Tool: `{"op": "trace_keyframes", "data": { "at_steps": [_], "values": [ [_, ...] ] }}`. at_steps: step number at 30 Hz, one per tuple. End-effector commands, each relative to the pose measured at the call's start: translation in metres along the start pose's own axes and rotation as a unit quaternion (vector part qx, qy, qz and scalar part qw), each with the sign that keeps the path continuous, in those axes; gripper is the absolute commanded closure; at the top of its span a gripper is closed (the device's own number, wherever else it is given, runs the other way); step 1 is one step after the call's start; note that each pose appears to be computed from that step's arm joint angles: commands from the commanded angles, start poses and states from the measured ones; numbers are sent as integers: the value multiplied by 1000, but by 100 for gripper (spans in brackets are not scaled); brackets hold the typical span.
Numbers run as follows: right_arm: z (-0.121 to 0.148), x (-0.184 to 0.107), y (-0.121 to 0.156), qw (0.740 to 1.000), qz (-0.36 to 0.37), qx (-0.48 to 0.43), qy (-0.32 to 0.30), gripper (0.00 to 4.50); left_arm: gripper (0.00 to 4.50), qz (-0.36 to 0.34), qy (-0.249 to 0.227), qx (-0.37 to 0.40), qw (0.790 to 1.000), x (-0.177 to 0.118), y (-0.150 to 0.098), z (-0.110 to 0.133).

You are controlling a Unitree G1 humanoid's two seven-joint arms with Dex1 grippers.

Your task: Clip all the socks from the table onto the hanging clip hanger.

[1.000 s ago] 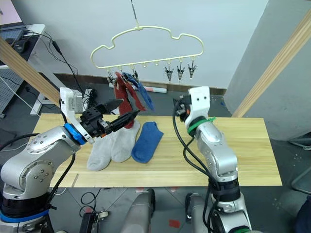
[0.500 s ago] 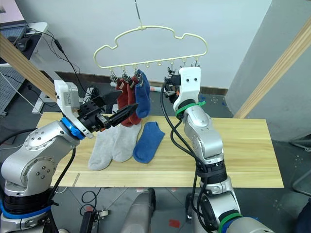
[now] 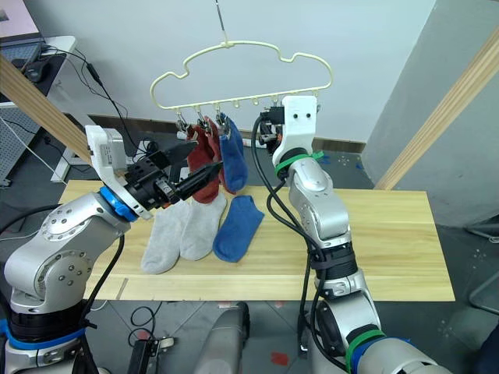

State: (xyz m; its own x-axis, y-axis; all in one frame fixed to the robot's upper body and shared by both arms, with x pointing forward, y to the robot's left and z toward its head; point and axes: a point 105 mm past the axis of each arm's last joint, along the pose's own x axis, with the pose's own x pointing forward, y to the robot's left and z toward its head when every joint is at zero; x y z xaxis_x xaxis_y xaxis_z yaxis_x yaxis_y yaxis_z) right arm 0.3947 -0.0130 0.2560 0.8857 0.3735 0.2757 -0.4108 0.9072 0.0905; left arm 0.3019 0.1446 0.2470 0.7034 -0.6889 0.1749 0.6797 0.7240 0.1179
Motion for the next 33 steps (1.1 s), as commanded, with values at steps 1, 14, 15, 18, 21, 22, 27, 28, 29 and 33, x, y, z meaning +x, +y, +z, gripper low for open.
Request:
{"op": "trace_keyframes", "data": {
  "at_steps": [1, 14, 15, 18, 21, 22, 27, 28, 29, 33],
  "values": [
    [19, 4, 13, 999, 21, 8, -37, 262, 59, -8, -29, 17, 999, -2, -6, 18],
    [24, 10, 12, 999, 18, 8, -46, 262, 59, -16, -43, 10, 999, 2, -7, 26],
    [24, 10, 12, 999, 18, 8, -47, 262, 59, -17, -44, 10, 999, 2, -7, 26],
    [25, 11, 12, 999, 18, 7, -49, 262, 59, -17, -44, 8, 999, 2, -8, 27],
    [26, 11, 11, 999, 19, 7, -51, 262, 59, -18, -45, 7, 999, 2, -10, 26],
    [26, 11, 11, 998, 19, 7, -51, 262, 59, -18, -45, 6, 999, 3, -10, 26],
    [26, 12, 11, 999, 20, 7, -50, 262, 59, -18, -46, 5, 999, 3, -10, 27],
    [26, 12, 11, 999, 20, 7, -50, 262, 59, -18, -46, 5, 999, 3, -10, 27],
    [26, 12, 11, 999, 20, 7, -50, 262, 59, -19, -46, 5, 999, 3, -10, 27],
    [26, 12, 10, 998, 19, 18, -50, 357, 59, -20, -46, 5, 999, 3, -11, 27]
  ]
}}
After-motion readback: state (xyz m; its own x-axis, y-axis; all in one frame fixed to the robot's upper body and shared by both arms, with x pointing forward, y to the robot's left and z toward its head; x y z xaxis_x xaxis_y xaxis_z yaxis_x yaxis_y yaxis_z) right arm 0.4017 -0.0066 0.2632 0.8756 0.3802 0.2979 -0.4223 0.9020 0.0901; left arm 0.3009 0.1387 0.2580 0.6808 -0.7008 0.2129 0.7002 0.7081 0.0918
